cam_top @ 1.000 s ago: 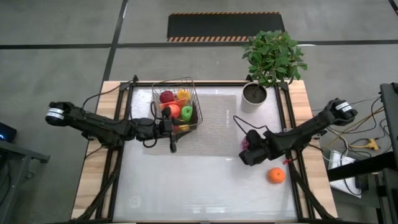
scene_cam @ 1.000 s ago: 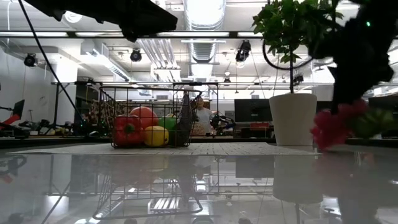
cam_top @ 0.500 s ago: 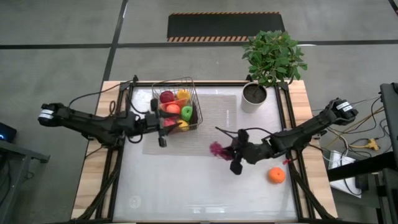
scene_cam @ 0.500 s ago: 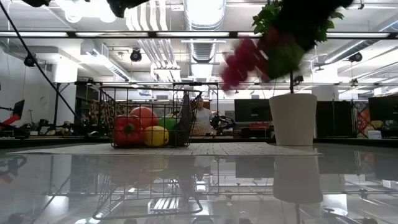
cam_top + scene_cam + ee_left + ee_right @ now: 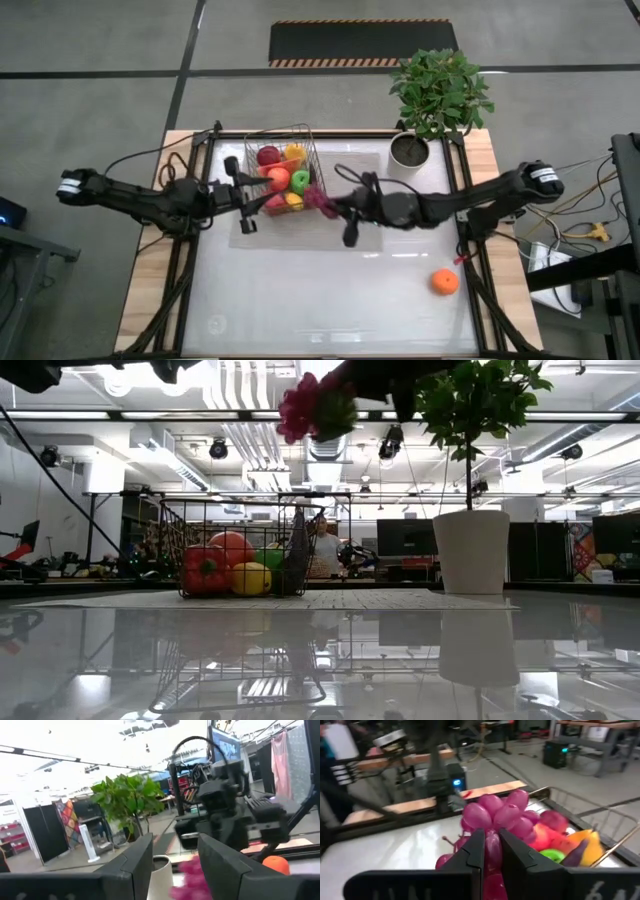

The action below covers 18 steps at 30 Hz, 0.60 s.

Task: Build produce basket
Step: Put the purple grapes into the brown wire basket

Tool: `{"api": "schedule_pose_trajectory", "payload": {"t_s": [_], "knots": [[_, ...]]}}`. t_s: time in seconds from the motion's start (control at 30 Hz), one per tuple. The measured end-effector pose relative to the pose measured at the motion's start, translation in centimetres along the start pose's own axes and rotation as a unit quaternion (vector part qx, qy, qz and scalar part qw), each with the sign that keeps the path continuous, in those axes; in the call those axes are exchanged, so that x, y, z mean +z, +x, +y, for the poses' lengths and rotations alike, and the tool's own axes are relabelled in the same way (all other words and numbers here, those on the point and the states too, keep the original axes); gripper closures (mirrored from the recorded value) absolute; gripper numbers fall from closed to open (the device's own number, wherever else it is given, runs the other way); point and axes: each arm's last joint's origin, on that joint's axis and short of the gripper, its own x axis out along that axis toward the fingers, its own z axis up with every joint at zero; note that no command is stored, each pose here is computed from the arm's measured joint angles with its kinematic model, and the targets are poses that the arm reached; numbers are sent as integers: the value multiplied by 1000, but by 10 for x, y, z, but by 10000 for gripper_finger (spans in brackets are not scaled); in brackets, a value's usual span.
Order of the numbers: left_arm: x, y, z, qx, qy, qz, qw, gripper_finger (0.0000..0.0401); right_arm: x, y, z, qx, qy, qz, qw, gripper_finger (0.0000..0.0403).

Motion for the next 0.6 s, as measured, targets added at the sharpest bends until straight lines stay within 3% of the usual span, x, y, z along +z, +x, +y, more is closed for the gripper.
{"api": "schedule_pose_trajectory", "payload": {"t_s": [0.27, 0.6], "knots": [[-2, -12, 4, 3, 13, -9, 1000, 262, 24, 54, -18, -51, -13, -3, 999, 374], [8, -30, 15, 19, -3, -50, 999, 262, 47, 132, -39, -116, -38, 95, 988, 374]]}}
